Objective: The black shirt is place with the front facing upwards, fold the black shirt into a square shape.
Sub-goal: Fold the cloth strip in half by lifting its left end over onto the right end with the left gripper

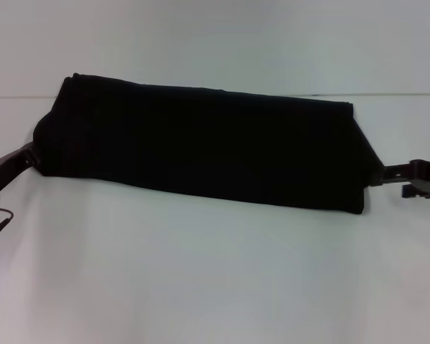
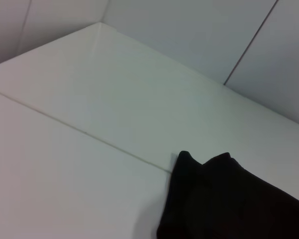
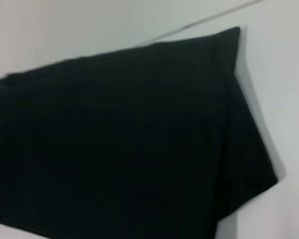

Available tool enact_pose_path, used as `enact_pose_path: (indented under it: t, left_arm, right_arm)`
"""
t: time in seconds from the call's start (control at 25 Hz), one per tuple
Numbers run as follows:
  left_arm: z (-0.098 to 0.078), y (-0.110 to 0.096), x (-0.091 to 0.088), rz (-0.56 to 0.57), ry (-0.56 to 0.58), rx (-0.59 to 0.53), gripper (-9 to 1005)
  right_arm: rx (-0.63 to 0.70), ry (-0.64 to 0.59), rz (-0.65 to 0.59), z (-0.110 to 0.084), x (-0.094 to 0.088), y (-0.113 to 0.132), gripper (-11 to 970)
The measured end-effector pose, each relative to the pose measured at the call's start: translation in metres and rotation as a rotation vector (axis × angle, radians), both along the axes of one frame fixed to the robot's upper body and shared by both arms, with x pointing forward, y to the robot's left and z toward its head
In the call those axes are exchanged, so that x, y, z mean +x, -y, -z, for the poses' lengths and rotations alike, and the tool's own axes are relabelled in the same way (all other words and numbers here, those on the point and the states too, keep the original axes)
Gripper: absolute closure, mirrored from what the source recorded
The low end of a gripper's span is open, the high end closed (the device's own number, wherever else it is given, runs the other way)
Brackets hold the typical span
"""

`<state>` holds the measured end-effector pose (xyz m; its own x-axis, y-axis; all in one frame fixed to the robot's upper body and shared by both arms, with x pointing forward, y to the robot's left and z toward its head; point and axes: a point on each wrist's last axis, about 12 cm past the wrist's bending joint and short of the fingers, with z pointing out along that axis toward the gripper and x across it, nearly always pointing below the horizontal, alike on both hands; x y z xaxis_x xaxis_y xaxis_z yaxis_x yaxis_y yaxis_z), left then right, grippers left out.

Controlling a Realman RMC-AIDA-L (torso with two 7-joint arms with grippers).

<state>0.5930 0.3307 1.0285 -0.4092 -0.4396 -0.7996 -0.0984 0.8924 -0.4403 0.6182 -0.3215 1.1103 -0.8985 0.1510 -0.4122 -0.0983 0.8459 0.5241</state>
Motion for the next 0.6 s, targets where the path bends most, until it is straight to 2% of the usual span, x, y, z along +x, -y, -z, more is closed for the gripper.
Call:
enact_pose_path:
  t: [0.32, 0.6]
  left_arm:
    - [0.002, -0.002, -0.003, -0.004, -0.004, 0.001, 997]
    - [0.002, -0.003, -0.004, -0.005, -0.003, 0.005, 998]
  right_arm:
    - [-0.004, -0.008, -0.045, 0.008, 0.011, -0.036, 69]
    - [-0.027, -0.013, -0.066, 0.015, 0.010, -0.048, 70]
